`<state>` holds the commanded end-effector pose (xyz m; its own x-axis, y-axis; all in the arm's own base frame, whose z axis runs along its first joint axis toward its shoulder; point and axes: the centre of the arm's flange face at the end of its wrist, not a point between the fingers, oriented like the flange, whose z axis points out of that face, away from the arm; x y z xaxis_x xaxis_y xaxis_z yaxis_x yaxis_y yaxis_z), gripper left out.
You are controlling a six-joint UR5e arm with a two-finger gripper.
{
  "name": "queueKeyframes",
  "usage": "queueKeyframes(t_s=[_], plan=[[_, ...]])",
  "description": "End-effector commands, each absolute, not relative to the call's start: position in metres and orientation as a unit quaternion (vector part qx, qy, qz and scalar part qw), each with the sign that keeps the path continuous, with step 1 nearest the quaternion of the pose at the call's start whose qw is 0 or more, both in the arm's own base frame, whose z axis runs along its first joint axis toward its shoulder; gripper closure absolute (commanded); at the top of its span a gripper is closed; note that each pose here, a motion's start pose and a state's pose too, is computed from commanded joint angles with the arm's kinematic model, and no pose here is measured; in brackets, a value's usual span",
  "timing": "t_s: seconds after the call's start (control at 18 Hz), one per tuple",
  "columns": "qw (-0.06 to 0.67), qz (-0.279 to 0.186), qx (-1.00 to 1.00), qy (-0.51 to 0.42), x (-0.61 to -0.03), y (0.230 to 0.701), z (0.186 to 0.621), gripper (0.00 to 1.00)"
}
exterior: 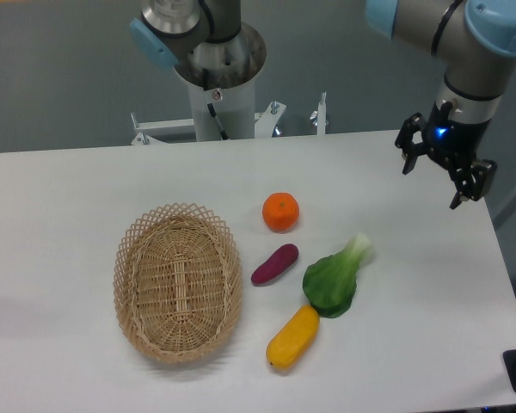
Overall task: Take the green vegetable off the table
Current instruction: 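Move the open gripper down over the green bok choy stem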
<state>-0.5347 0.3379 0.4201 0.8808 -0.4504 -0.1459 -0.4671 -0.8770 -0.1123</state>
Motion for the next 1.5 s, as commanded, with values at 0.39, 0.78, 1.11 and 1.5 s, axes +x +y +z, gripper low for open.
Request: queueKeyframes(t_s=[0.39, 0.78, 1.11, 1.5], plan=[[0.074, 0.051, -0.976, 0.2, -0.532, 0.338, 0.404, 0.0], [0.084, 0.074, -0.975, 0.192, -0.499, 0.37, 0.354, 0.0], [0.078, 0.058, -0.987, 0.129, -0.497, 0.401, 0.279, 0.0], [0.043, 0.042, -0.988, 0.139, -0.488, 0.395, 0.246, 0.0]])
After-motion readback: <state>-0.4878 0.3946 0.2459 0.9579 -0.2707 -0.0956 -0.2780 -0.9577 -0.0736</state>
